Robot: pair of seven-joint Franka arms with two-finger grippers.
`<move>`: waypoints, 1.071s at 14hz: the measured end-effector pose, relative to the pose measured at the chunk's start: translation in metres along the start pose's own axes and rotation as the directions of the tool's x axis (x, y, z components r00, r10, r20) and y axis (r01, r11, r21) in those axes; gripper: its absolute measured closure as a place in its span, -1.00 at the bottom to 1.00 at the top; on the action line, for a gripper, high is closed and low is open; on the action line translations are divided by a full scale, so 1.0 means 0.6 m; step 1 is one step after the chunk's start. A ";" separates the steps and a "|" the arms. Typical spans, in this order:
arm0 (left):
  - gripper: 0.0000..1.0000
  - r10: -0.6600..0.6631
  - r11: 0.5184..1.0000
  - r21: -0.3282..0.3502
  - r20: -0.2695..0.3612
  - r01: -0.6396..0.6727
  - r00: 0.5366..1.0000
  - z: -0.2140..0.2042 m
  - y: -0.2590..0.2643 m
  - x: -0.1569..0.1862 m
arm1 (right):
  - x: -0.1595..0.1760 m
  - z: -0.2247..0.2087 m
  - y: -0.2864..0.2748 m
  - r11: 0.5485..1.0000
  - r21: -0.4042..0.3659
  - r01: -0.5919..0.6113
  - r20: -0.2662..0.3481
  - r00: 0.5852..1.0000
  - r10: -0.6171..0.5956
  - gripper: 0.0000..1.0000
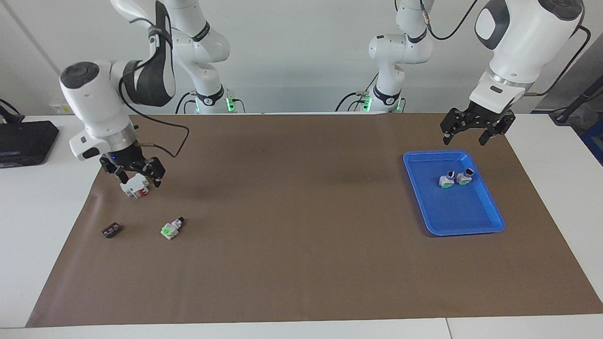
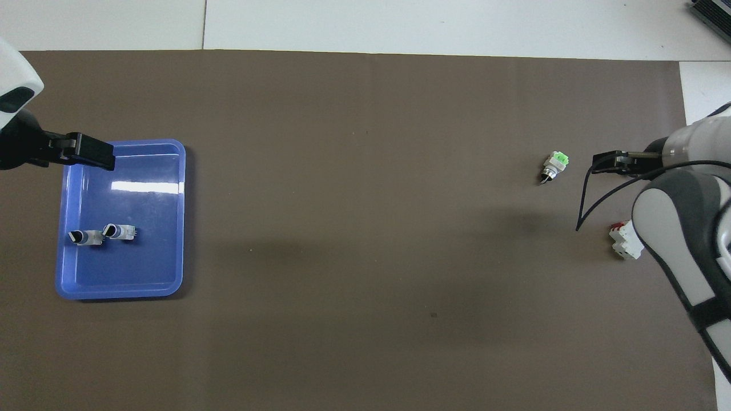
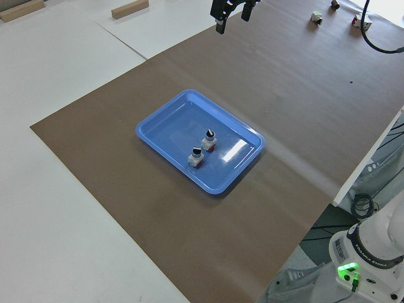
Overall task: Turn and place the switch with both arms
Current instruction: 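Grasp the green-and-white switch with the right gripper and lift it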
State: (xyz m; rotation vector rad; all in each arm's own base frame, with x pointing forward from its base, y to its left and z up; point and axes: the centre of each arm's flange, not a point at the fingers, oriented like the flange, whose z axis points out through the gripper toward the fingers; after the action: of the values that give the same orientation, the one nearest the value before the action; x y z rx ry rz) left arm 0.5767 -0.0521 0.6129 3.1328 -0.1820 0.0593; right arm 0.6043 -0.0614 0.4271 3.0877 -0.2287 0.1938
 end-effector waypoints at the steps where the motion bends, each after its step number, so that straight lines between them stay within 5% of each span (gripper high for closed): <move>1: -1.00 0.000 1.000 0.000 0.000 0.000 1.000 0.000 0.000 0.000 | 0.010 0.045 0.004 1.000 -0.003 -0.020 -0.002 1.000 0.020 -1.00; 6: -1.00 0.000 1.000 0.000 0.000 0.000 1.000 0.000 0.000 0.000 | 0.026 0.159 -0.020 0.967 0.073 -0.246 0.014 0.969 0.245 -1.00; 15: -1.00 0.000 1.000 0.000 0.000 0.000 1.000 0.000 0.000 0.000 | 0.031 0.220 -0.038 0.937 0.085 -0.340 0.026 0.940 0.339 -1.00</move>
State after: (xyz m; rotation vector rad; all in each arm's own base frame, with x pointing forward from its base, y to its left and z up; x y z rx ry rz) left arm 0.5767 -0.0521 0.6129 3.1329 -0.1820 0.0592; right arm 0.6419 -0.0482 0.2976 3.1116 -0.7765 0.2011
